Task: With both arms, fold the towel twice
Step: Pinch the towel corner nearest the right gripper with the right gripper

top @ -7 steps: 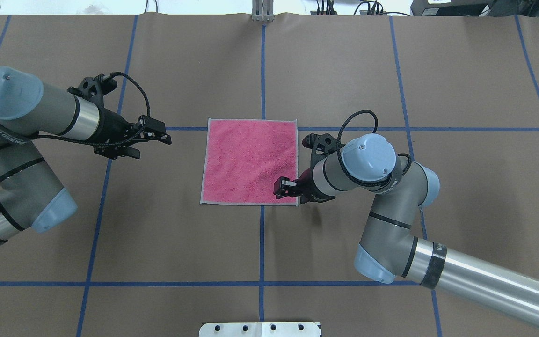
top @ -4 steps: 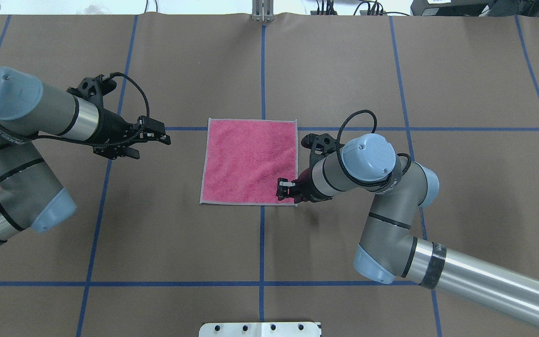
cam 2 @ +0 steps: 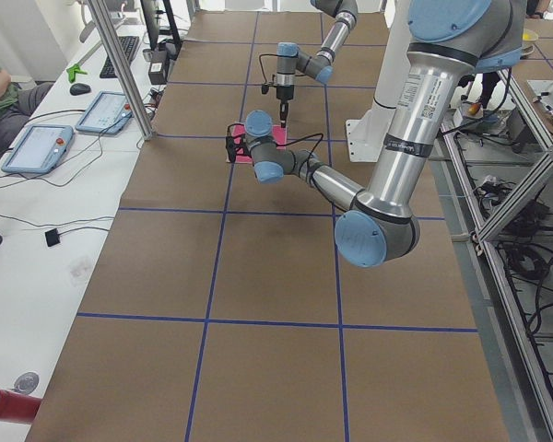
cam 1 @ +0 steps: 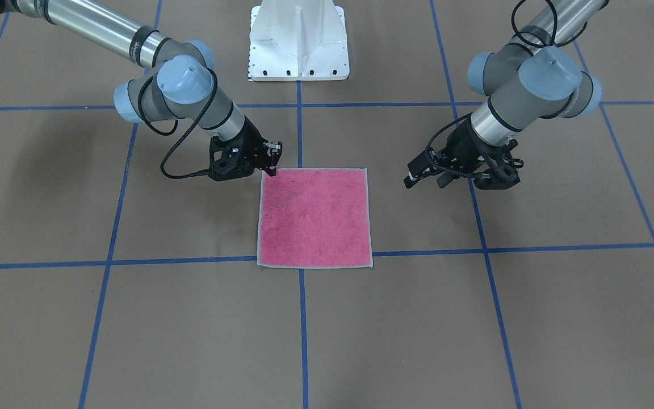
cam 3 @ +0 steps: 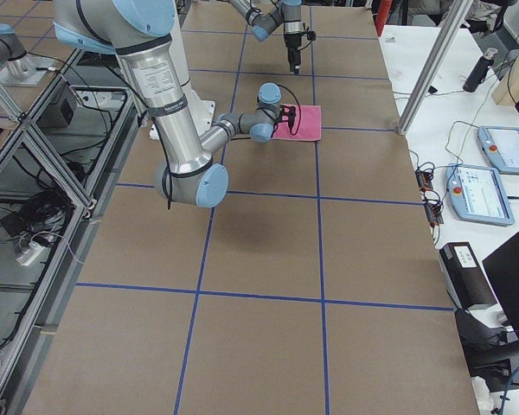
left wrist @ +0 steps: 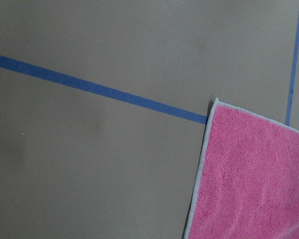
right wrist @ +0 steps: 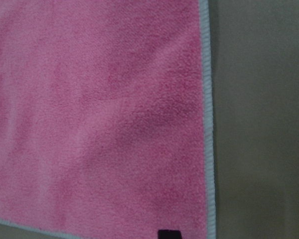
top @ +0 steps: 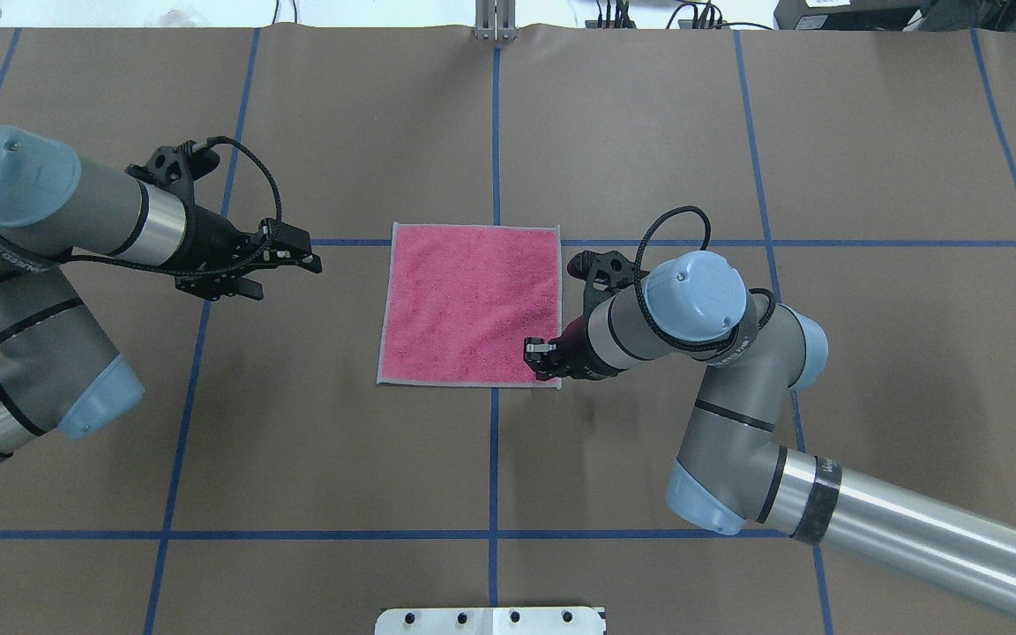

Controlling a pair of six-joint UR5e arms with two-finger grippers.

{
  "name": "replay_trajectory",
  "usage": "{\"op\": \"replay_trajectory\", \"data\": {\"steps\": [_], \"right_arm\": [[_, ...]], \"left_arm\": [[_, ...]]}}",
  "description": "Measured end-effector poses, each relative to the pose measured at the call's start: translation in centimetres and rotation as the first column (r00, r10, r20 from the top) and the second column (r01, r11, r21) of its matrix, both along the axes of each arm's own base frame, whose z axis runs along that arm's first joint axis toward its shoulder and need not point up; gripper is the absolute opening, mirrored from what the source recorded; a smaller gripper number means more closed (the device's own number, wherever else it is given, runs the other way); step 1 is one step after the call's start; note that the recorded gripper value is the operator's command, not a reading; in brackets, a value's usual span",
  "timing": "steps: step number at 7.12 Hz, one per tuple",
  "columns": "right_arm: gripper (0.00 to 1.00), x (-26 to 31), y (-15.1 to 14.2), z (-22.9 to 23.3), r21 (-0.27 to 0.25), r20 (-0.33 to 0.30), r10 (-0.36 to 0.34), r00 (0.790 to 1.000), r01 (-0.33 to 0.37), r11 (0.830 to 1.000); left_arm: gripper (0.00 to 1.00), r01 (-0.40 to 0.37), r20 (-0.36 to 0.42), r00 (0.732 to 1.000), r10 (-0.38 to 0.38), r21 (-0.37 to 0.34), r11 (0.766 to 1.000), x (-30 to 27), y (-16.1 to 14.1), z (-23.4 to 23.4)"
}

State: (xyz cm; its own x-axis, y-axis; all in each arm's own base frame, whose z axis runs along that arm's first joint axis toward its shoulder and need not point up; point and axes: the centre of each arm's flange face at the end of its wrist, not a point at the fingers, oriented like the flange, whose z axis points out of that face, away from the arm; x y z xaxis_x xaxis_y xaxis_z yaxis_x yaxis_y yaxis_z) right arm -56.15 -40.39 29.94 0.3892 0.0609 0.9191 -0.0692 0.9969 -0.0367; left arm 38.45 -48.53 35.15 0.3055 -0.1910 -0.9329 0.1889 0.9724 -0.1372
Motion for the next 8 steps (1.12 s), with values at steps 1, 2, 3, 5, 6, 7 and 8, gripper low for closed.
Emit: {"op": "replay_trajectory", "data": {"steps": [1,2,3,5,6,7,8], "right_arm": [[0.59,0.01,0.01,-0.03,0.001,0.001,-0.001,1.000,0.001,1.000],[0.67,0.02,0.02,-0.03,0.002,0.001,-0.001,1.000,0.001,1.000],[0.67,0.03,0.02,0.01,0.001,0.000,-0.001,1.000,0.001,1.000],[0.67,0.03,0.01,0.06,0.000,-0.002,0.000,1.000,0.000,1.000],[0.67,0.03,0.01,0.08,-0.001,-0.002,0.000,1.000,0.000,1.000],[0.67,0.00,0.00,0.15,-0.002,-0.003,0.001,1.000,-0.001,1.000],[0.67,-0.02,-0.01,0.21,-0.003,-0.004,0.001,1.000,-0.001,1.000]], "left_arm": [[1.00,0.000,0.000,1.000,0.000,0.000,1.000,0.00,0.00,0.00],[1.00,0.000,0.000,1.000,0.000,0.000,1.000,-0.01,0.00,0.03],[1.00,0.000,0.000,1.000,0.000,0.000,1.000,-0.01,0.01,0.04],[1.00,0.000,0.001,1.000,0.000,-0.001,1.000,0.01,-0.01,0.05],[1.00,0.000,0.001,1.000,0.000,-0.001,1.000,0.02,-0.02,0.07],[1.00,0.000,0.001,1.000,0.000,-0.001,1.000,0.01,-0.02,0.08],[1.00,0.000,0.001,1.000,0.000,-0.001,1.000,0.01,-0.01,0.09]]}}
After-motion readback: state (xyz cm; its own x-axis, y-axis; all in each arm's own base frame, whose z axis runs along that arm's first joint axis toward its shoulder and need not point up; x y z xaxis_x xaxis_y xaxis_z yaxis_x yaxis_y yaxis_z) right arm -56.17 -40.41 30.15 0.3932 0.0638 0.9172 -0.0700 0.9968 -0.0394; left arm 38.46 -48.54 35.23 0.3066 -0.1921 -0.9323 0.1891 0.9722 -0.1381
